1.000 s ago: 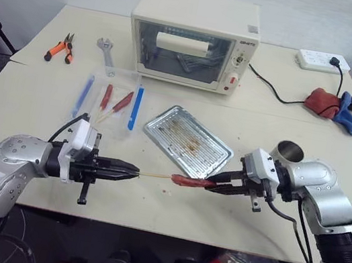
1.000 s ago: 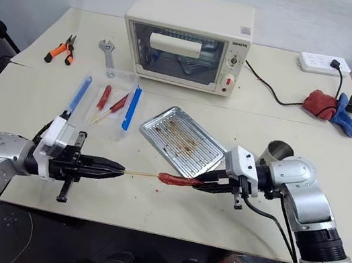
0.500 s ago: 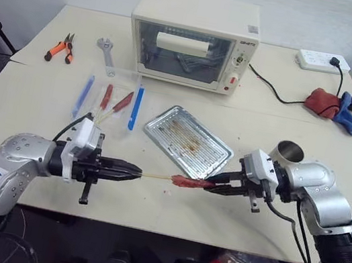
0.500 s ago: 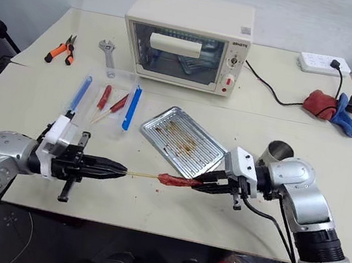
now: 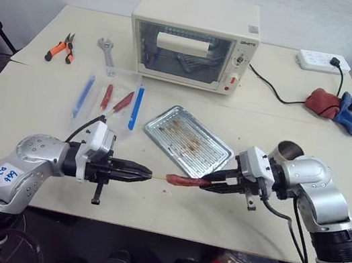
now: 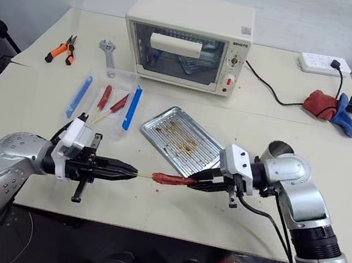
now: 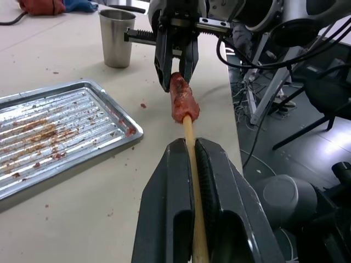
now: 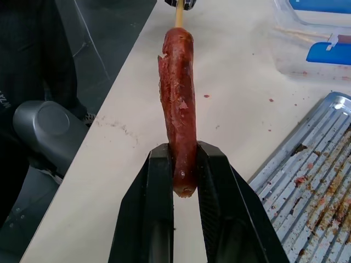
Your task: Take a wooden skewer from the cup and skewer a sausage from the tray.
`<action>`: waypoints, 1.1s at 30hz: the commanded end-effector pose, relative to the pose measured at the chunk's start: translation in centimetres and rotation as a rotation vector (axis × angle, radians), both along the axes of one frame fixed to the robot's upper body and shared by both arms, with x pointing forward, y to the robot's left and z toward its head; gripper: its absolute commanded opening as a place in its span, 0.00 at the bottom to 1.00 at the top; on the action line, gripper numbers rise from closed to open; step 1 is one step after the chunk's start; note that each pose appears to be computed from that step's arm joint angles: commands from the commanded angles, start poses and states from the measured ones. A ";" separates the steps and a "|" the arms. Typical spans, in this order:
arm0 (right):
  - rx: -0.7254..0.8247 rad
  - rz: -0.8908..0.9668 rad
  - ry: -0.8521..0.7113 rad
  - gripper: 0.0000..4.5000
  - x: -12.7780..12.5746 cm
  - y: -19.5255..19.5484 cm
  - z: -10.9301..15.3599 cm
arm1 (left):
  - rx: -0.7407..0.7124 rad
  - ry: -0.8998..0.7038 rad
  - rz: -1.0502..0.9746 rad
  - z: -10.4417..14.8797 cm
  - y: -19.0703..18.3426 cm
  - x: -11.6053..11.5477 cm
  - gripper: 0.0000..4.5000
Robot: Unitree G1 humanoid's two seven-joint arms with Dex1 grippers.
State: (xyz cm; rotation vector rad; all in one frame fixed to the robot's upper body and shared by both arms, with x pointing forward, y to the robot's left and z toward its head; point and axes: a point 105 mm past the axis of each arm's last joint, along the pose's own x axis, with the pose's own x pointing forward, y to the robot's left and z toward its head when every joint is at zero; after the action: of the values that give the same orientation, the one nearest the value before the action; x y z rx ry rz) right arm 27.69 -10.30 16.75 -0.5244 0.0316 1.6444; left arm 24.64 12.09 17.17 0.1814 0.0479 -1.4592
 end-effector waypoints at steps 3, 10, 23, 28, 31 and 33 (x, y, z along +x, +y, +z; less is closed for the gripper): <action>0.006 0.040 -0.053 0.12 -0.4 1.1 1.1 | 0.012 -0.033 -0.004 0.0 -0.3 0.4 0.00; -0.011 0.041 -0.073 0.12 -0.5 1.5 1.3 | 0.013 -0.061 0.014 -0.1 -0.9 1.1 0.00; -0.035 0.019 -0.082 0.12 -0.3 1.3 1.1 | 0.012 -0.065 0.061 -0.1 -0.8 1.5 0.00; -0.025 0.029 -0.086 0.12 -0.4 1.8 1.3 | 0.014 -0.064 0.052 -0.2 -1.5 1.6 0.00; -0.016 0.041 -0.089 0.12 -0.5 2.3 1.4 | 0.021 -0.063 0.044 -0.4 -2.3 1.8 0.00; -0.011 0.046 -0.089 0.12 -0.6 2.6 1.5 | 0.019 -0.062 0.039 -0.5 -2.8 1.9 0.00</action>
State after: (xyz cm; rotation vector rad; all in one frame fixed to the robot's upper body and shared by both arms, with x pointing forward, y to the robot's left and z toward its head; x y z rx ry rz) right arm 28.50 -9.75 16.58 -0.5743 0.0768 1.5769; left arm 26.38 10.30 16.49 0.2356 0.0328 -1.4125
